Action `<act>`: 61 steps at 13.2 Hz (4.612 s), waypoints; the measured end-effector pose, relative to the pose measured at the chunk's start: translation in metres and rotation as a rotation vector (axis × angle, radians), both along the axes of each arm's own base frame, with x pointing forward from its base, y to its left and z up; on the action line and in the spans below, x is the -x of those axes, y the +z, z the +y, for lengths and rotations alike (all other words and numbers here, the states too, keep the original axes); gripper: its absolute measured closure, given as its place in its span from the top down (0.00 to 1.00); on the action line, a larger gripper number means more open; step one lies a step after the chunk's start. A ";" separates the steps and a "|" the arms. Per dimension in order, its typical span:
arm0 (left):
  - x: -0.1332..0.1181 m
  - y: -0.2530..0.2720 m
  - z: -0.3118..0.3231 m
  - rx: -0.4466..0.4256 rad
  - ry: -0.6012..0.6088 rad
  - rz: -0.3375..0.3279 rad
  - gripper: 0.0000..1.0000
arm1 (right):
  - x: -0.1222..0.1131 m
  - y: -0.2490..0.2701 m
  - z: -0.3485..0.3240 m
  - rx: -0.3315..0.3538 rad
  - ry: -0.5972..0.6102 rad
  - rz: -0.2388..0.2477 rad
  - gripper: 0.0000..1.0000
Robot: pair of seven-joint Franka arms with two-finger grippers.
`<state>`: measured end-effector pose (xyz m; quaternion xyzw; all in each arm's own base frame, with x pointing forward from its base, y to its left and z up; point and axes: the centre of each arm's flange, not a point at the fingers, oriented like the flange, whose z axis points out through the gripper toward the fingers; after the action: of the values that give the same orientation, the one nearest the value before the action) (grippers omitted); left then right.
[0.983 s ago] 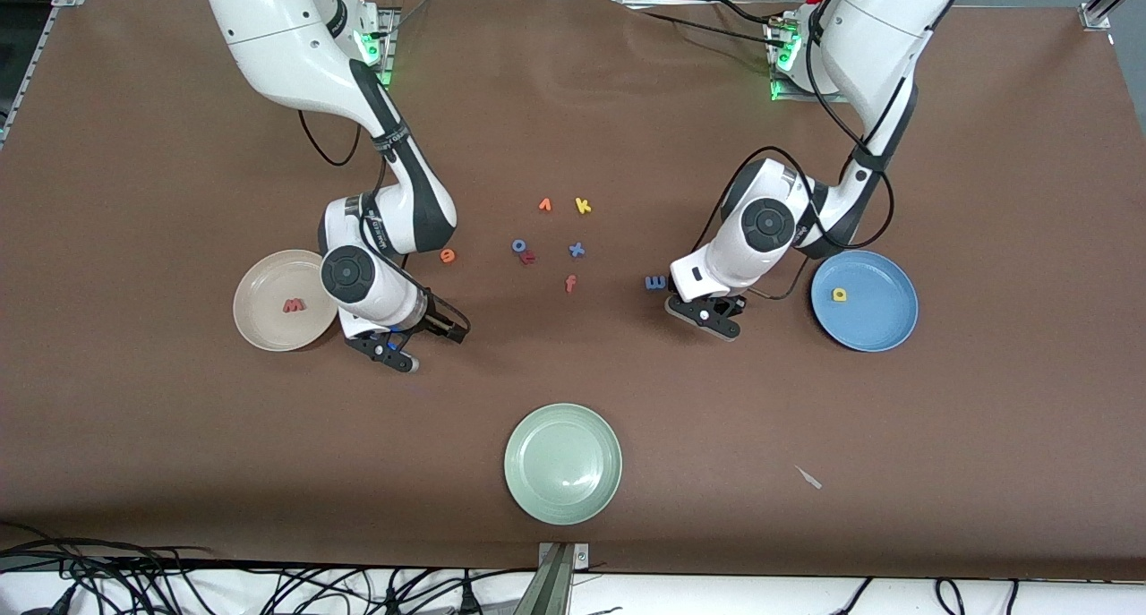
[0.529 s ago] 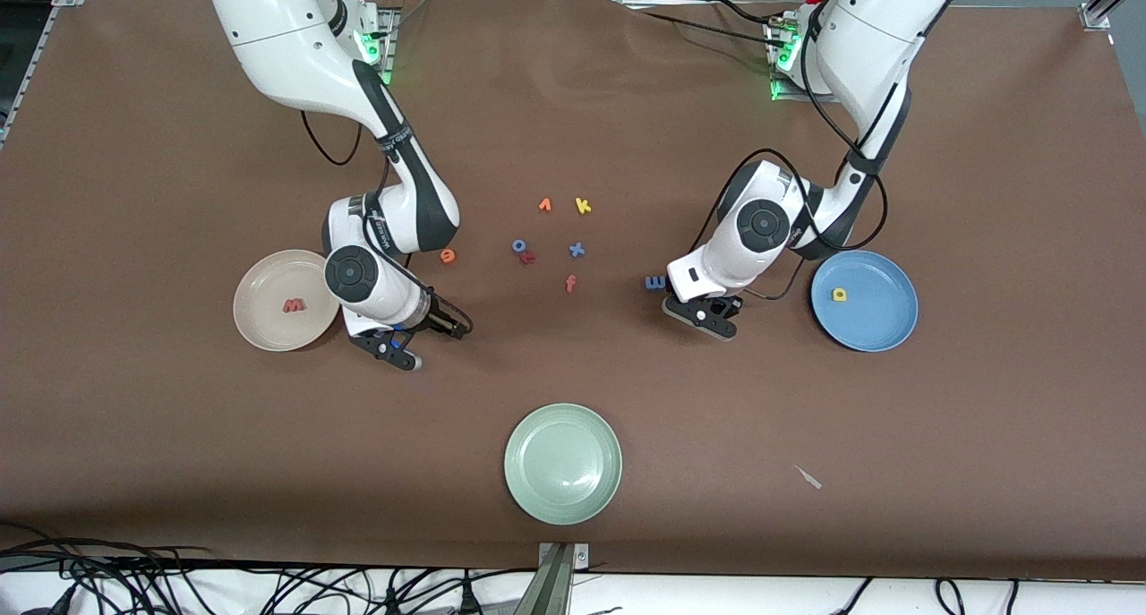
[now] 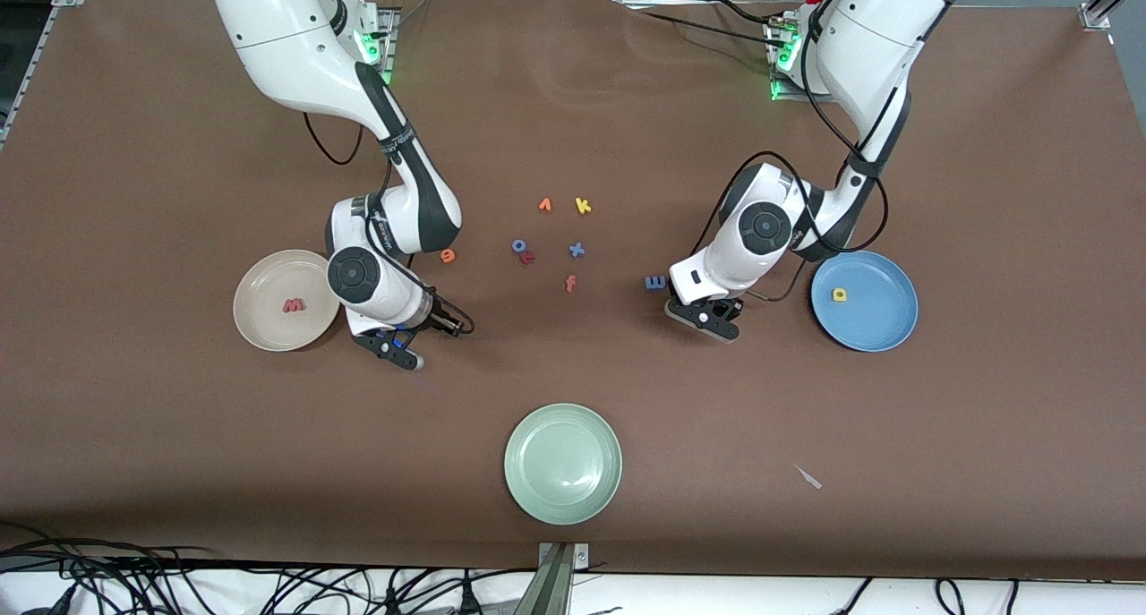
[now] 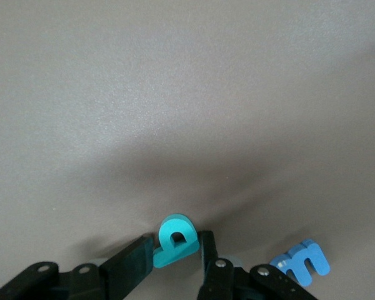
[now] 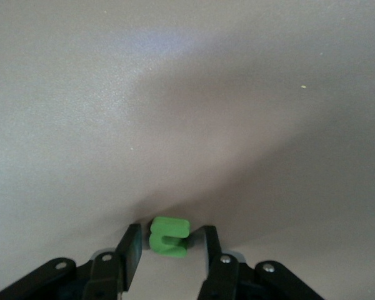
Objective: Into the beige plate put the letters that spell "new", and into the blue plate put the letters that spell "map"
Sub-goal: 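Grasp the green n with the right gripper while the left gripper grasps the b, then put the n on the white plate while the left gripper drops the b, then grasp the orange o with the right gripper while the left gripper reaches the m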
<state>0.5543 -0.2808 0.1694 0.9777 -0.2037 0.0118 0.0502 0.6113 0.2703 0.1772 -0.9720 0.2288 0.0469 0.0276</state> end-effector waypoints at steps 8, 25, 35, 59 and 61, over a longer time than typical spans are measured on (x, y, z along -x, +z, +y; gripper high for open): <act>-0.002 0.002 -0.002 0.001 -0.001 -0.007 0.22 | -0.002 0.003 0.000 -0.001 -0.003 -0.003 0.28; -0.010 0.004 0.003 0.000 0.011 -0.020 0.11 | 0.007 0.060 -0.178 0.034 0.408 0.029 0.28; -0.017 0.076 0.169 -0.063 0.081 0.041 0.11 | 0.036 0.054 -0.187 0.016 0.488 0.026 0.92; 0.041 0.038 0.000 0.123 -0.078 0.067 0.70 | 0.130 0.006 -0.004 0.048 0.341 -0.029 0.97; 0.059 0.030 -0.038 0.119 -0.082 0.057 0.69 | 0.131 0.003 -0.004 0.051 0.338 -0.029 0.90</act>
<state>0.4953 -0.3187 0.1995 0.9637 -0.2412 -0.0059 0.1143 0.4806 0.2659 0.1806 -0.9975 0.0628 0.0312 -0.0019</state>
